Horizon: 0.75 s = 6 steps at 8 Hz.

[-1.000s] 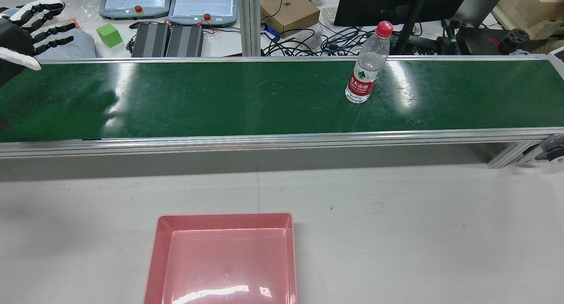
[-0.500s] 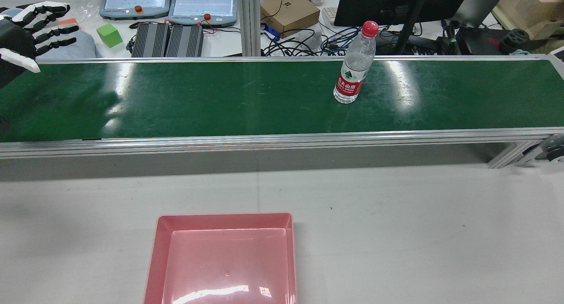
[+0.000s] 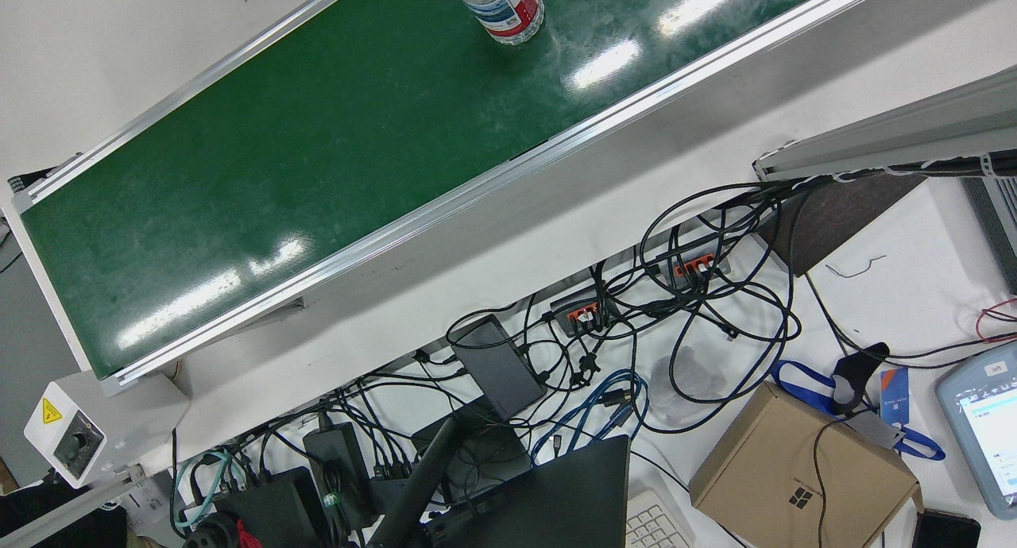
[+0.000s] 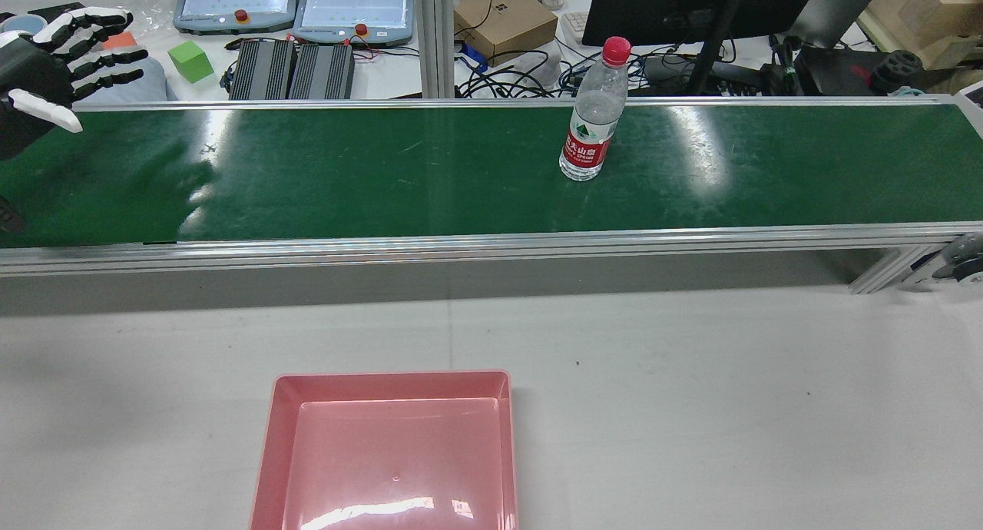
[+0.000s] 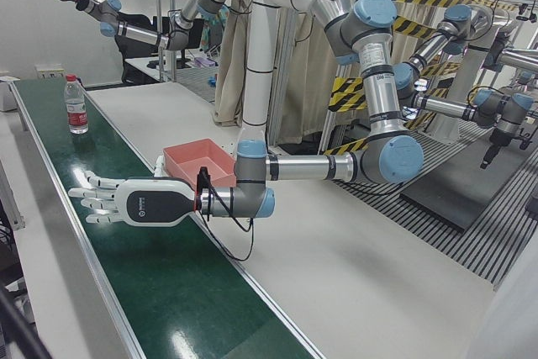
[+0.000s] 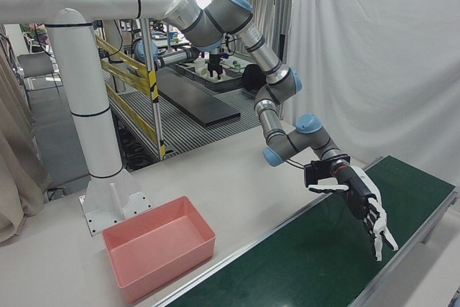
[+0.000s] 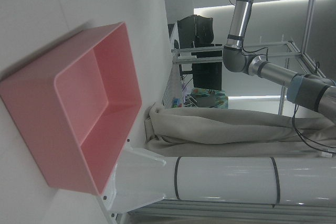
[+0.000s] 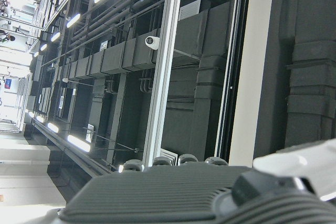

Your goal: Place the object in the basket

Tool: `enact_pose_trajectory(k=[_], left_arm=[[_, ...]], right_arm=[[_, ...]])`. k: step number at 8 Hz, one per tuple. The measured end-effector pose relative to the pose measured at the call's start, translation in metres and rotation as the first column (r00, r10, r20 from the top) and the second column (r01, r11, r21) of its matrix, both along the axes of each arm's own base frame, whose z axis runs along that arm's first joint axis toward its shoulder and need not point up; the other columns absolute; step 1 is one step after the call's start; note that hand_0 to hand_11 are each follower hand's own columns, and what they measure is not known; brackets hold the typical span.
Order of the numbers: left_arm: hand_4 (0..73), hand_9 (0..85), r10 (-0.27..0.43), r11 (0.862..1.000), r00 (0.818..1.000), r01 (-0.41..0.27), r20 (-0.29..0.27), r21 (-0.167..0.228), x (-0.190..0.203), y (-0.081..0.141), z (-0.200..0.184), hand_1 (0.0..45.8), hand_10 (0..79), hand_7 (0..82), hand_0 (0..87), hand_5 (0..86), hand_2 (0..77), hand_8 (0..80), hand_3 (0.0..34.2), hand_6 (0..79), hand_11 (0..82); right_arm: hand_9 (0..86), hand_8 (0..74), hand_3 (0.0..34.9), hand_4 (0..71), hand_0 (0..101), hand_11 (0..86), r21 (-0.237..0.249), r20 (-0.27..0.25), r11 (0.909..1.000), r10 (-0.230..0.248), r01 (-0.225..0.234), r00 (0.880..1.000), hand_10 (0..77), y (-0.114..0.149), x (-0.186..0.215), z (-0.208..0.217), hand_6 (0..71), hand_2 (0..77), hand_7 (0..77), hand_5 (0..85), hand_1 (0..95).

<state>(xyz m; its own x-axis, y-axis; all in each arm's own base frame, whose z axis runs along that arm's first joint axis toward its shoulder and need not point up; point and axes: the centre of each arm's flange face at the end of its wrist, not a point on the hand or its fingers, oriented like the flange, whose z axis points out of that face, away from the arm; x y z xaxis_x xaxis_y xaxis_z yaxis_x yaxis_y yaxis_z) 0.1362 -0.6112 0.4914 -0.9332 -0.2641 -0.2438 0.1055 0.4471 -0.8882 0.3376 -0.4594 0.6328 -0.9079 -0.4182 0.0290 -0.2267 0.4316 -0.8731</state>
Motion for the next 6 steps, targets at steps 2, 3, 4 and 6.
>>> enact_pose_trajectory(k=[2, 3, 4, 6], left_arm=[[2.7, 14.7, -0.003, 1.0, 1.0, 0.003, 0.004, 0.001, 0.001, -0.001, 0.003, 9.3, 7.6, 4.4, 57.2, 30.0, 0.5, 13.1, 11.0, 7.1, 13.1], [2.7, 14.7, -0.005, 1.0, 1.0, 0.005, 0.008, -0.006, 0.001, -0.001, 0.007, 9.3, 7.6, 4.4, 56.9, 30.0, 0.5, 12.5, 11.1, 7.1, 13.1], [1.1, 12.5, -0.005, 1.0, 1.0, 0.006, 0.012, -0.013, 0.001, -0.002, 0.011, 9.3, 7.6, 2.2, 56.8, 30.0, 0.5, 10.4, 12.1, 4.4, 13.1], [0.5, 12.5, -0.005, 1.0, 1.0, 0.005, 0.018, -0.022, 0.002, -0.002, 0.013, 9.3, 7.6, 3.8, 56.8, 30.0, 0.5, 10.4, 11.9, 6.0, 13.1]], right_arm=[[0.0, 0.0, 0.1, 0.5, 0, 0.0, 0.0, 0.0, 1.0, 0.0, 0.0, 1.0, 0.0, 0.0, 0.0, 0.0, 0.0, 0.5, 0.5, 0.0, 0.0], [0.0, 0.0, 0.2, 0.5, 0, 0.0, 0.0, 0.0, 1.0, 0.0, 0.0, 1.0, 0.0, 0.0, 0.0, 0.0, 0.0, 0.5, 0.5, 0.0, 0.0], [0.0, 0.0, 0.1, 0.5, 0, 0.0, 0.001, 0.0, 1.0, 0.0, 0.0, 1.0, 0.0, 0.0, 0.0, 0.0, 0.0, 0.5, 0.5, 0.0, 0.0], [0.0, 0.0, 0.1, 0.5, 0, 0.0, 0.001, 0.0, 1.0, 0.0, 0.0, 1.0, 0.0, 0.0, 0.0, 0.0, 0.0, 0.5, 0.5, 0.0, 0.0]])
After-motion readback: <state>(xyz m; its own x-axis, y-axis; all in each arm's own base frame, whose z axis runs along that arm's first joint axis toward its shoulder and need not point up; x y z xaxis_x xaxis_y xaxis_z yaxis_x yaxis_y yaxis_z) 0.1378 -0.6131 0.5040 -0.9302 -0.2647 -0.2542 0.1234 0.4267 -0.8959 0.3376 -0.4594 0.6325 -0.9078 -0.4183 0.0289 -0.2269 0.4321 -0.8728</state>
